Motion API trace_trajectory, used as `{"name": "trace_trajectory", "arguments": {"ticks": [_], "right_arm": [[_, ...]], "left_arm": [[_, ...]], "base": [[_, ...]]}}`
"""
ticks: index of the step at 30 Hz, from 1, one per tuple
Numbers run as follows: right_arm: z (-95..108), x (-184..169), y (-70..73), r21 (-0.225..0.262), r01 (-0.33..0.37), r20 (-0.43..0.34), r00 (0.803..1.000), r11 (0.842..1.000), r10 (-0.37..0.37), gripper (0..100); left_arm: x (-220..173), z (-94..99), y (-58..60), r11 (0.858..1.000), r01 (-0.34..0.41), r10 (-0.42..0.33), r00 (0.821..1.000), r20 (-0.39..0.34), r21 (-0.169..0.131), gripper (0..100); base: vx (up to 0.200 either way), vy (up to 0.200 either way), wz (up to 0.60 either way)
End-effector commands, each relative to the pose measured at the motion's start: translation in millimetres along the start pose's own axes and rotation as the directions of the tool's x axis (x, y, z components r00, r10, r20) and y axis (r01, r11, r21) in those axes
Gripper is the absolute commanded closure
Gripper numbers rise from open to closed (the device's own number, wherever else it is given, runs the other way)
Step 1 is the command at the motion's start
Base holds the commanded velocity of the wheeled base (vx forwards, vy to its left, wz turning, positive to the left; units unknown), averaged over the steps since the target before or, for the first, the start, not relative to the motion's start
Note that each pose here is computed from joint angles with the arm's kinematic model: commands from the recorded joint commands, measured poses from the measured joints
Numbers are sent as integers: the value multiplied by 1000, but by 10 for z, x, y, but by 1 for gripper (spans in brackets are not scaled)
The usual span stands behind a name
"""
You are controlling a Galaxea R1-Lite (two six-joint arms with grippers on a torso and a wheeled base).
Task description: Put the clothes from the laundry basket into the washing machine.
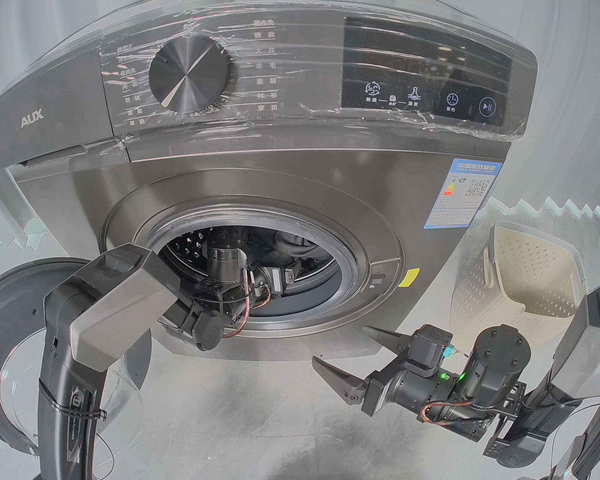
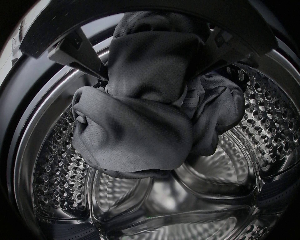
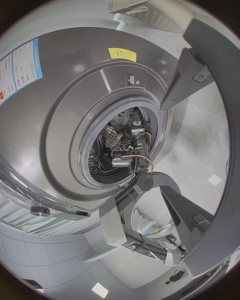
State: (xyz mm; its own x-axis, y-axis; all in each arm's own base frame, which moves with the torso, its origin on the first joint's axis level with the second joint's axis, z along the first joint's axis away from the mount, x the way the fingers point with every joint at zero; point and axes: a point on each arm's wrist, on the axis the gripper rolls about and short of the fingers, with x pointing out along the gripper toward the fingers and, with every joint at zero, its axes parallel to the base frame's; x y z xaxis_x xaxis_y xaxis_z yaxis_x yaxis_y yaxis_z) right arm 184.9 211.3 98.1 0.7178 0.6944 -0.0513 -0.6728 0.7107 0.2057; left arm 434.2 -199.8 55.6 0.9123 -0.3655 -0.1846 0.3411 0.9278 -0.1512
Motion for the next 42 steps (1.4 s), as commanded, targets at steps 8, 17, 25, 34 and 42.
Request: {"name": "trace_trajectory", "arguments": {"ticks": [8, 17, 25, 34, 42], "right_arm": [[26, -12, 9, 0, -3, 10, 1000, 1000, 3, 0], [49, -18, 13, 1, -5, 19, 1000, 1000, 5, 0], [59, 8, 17, 3, -7, 26, 1000, 1000, 7, 0], [46, 13, 15, 3, -6, 22, 1000, 1000, 6, 0], [47, 14, 11, 3, -4, 22, 1000, 1000, 4, 0]], "left_arm": [[26, 29, 127, 1000, -27, 27, 1000, 1, 14, 100], [197, 176, 127, 1000, -26, 28, 989, 145, -13, 100], [395, 507, 168, 995, -55, 82, 921, 382, -82, 100], [629, 658, 202, 992, -63, 108, 860, 498, -107, 100], [669, 561, 258, 988, -104, 147, 870, 471, -116, 100]], "base": [[0, 0, 0], [0, 0, 0], [0, 0, 0], [0, 0, 0], [0, 0, 0]]}}
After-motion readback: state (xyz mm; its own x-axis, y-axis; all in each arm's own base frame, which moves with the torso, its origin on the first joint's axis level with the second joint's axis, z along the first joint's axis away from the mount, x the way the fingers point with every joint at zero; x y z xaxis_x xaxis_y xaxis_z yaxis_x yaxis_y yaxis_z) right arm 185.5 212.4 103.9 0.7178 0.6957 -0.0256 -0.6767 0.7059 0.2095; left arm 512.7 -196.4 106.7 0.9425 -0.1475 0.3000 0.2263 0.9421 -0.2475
